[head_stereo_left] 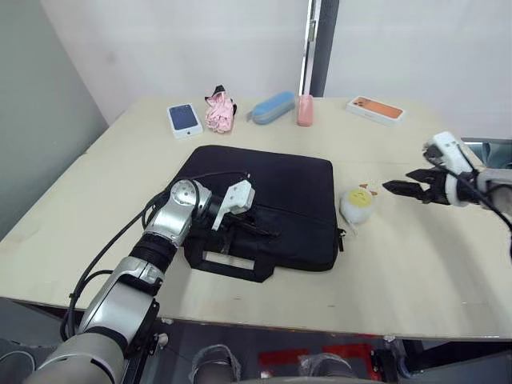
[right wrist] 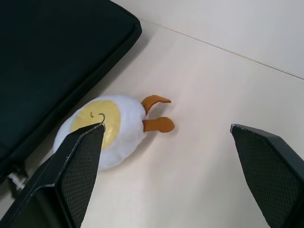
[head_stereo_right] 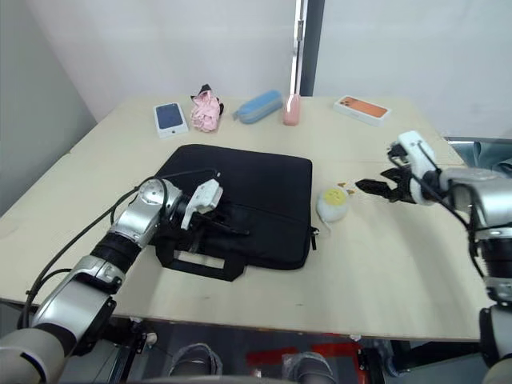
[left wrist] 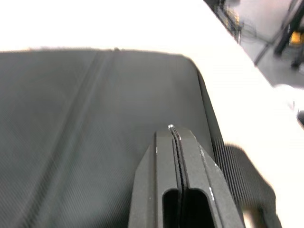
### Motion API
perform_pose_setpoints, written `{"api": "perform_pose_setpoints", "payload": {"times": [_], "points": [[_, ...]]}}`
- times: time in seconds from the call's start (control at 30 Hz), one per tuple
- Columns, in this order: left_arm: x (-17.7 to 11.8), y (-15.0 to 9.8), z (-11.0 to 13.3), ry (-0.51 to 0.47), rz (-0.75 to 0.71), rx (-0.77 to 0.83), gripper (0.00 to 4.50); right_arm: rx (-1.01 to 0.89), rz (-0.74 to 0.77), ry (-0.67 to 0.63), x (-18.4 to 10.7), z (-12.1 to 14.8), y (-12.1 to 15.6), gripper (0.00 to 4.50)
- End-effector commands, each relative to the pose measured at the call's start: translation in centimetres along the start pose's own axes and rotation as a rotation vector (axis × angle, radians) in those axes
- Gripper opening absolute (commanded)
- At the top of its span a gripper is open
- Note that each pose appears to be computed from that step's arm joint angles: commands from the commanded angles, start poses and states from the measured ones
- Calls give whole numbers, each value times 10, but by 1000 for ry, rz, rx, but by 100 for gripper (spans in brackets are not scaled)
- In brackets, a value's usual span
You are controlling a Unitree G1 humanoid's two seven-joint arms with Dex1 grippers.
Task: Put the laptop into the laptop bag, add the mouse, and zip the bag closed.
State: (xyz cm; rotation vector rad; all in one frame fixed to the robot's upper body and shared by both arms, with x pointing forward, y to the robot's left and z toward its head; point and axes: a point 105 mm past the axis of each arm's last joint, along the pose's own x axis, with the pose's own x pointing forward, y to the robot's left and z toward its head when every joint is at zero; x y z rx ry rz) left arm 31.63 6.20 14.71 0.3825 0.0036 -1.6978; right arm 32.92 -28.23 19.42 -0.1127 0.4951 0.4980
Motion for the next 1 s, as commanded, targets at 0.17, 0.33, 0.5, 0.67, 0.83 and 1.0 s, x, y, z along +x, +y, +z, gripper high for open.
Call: {"api": "perform_pose_setpoints", "payload": {"times": [0.17,0.33,0.5,0.67,0.83,1.0], "points": [[-61,-2,51,-91,182,2,226,-67,88,-66,-41,1,17,450],[-129,-18,45,14,358,-106,403,-126,105,-94,-55,-8,28,450],[-219,-58,8,280,601,-323,444,-163,110,-82,-62,-25,31,450],[-266,-102,-12,365,716,-484,444,-168,114,-99,-68,-33,28,450],[-291,-103,-15,263,895,-532,444,-177,141,-101,-62,-36,34,450],[-303,-105,-18,254,960,-554,444,-182,146,-107,-57,-35,34,450]]}}
